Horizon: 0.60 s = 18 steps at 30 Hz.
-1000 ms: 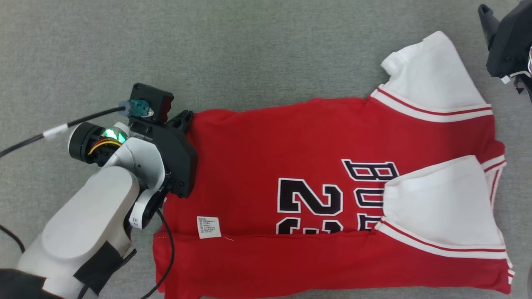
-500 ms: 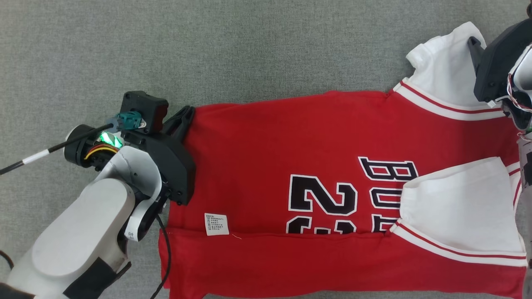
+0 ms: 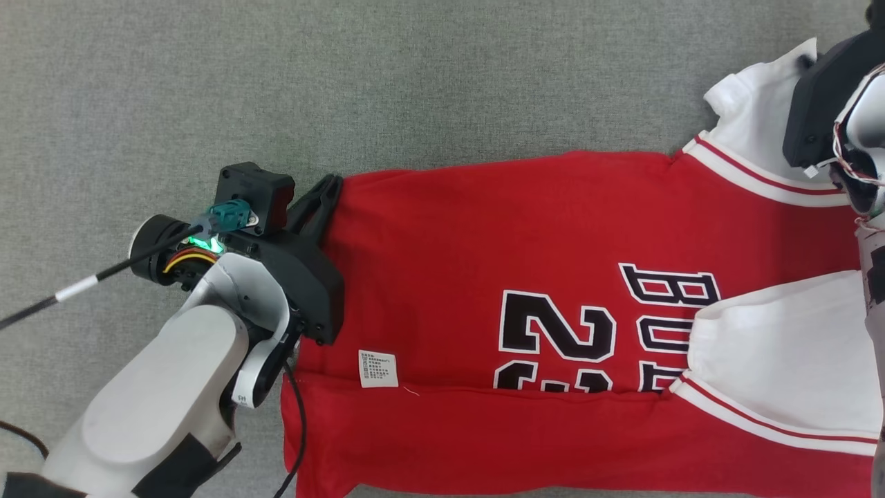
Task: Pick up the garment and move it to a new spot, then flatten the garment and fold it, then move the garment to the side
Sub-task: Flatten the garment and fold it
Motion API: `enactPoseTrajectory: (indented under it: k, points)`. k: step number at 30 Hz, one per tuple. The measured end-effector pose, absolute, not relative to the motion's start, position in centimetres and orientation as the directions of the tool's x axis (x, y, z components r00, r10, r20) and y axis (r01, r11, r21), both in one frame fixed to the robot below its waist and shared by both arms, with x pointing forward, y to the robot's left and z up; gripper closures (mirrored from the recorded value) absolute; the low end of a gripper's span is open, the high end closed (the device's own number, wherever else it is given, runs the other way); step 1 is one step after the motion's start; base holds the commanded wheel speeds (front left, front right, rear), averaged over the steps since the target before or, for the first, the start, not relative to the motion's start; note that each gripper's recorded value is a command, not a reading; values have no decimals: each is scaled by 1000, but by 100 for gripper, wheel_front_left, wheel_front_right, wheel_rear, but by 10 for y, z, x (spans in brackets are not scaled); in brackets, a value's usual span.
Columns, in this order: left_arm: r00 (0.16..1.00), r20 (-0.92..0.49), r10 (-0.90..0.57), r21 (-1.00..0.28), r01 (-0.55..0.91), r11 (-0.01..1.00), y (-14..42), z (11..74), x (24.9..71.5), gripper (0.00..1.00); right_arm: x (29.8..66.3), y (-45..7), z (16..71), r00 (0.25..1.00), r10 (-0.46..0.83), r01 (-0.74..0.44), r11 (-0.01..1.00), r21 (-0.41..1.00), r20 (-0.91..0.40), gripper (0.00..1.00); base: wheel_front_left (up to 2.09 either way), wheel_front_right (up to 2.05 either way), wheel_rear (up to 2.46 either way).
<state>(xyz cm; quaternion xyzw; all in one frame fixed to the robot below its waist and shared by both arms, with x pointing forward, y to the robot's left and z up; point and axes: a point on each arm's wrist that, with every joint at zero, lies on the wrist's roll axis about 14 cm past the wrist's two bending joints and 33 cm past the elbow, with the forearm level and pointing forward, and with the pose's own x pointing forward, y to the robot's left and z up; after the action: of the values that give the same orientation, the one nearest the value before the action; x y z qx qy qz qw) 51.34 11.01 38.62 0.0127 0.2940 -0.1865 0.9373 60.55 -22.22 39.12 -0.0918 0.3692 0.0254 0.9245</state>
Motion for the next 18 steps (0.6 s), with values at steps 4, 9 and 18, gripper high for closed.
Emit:
enactPoseTrajectory:
  k: [4, 9, 18]
  points:
    - [817, -485, -312, -69, 320, 945, 114, 390, 524, 100, 613, -231, 405, 784, -39, -79, 984, -162, -619, 100, 0, 0, 0]
    - [861, -416, -293, -62, 295, 954, 115, 396, 534, 100, 616, -232, 419, 829, -43, -57, 985, -160, -557, 100, 0, 0, 0]
    - [911, -293, -291, -14, 300, 954, 109, 421, 552, 100, 618, -242, 462, 924, -43, -17, 988, -153, -381, 100, 0, 0, 0]
